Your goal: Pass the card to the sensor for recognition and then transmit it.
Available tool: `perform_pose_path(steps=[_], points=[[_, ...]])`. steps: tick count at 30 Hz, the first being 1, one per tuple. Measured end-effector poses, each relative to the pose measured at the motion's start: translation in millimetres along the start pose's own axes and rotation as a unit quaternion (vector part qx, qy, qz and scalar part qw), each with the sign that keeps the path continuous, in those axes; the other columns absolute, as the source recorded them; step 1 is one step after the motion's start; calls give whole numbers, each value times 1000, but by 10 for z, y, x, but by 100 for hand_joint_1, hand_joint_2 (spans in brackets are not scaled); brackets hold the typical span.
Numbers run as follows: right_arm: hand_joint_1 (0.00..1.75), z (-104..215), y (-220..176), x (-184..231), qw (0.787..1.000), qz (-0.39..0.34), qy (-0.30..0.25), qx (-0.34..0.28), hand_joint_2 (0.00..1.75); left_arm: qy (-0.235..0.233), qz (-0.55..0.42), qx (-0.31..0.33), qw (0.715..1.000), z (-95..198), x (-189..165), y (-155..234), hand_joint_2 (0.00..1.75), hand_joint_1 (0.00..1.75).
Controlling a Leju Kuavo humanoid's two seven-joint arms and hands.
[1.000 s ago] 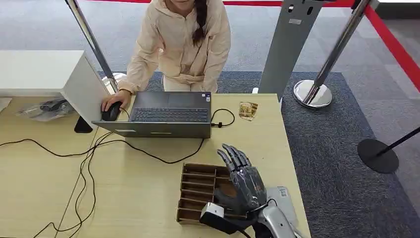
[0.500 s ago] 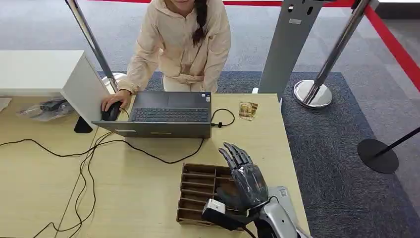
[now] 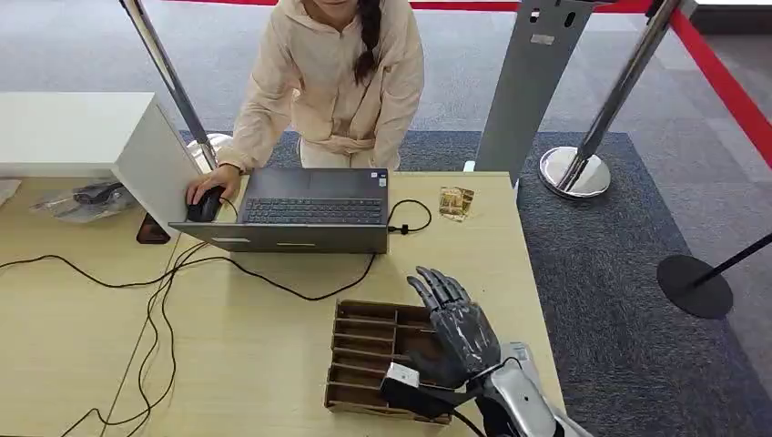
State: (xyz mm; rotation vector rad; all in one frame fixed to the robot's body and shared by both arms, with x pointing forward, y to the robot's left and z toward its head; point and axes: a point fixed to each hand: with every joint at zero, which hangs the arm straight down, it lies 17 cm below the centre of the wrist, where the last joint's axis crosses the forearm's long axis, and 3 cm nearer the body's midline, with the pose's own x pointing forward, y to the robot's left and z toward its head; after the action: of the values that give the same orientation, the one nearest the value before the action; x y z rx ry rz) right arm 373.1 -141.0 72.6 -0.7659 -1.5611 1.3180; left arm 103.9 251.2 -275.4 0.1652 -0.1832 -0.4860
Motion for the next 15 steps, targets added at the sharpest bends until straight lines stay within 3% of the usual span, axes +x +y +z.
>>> perform_pose_path(steps=[5, 8, 9, 10, 11, 12, 14, 15], points=[[14, 9, -14, -37, 1000, 5, 1, 3, 175, 0, 1, 0, 1000, -1, -4, 7, 0, 0], [30, 15, -4, -44, 1000, 8, 1, 8, 175, 0, 1, 1, 1000, -2, -2, 8, 0, 0], [54, 16, -6, -47, 1000, 8, 1, 8, 175, 0, 1, 0, 1000, -1, -2, 7, 0, 0], [61, 18, 0, -49, 1000, 9, 1, 10, 175, 0, 1, 1, 1000, -2, -2, 8, 0, 0], [82, 20, 4, -54, 1000, 10, 1, 11, 175, 0, 1, 1, 1000, -2, -3, 11, 0, 0], [143, 22, 7, -57, 1000, 10, 1, 12, 175, 0, 1, 1, 1000, -2, -3, 11, 0, 0], [175, 25, 19, -62, 1000, 12, 1, 16, 175, 0, 1, 2, 1000, -3, -7, 18, 0, 0], [175, 25, 20, -62, 1000, 12, 1, 16, 175, 0, 1, 2, 1000, -4, -10, 23, 0, 0]])
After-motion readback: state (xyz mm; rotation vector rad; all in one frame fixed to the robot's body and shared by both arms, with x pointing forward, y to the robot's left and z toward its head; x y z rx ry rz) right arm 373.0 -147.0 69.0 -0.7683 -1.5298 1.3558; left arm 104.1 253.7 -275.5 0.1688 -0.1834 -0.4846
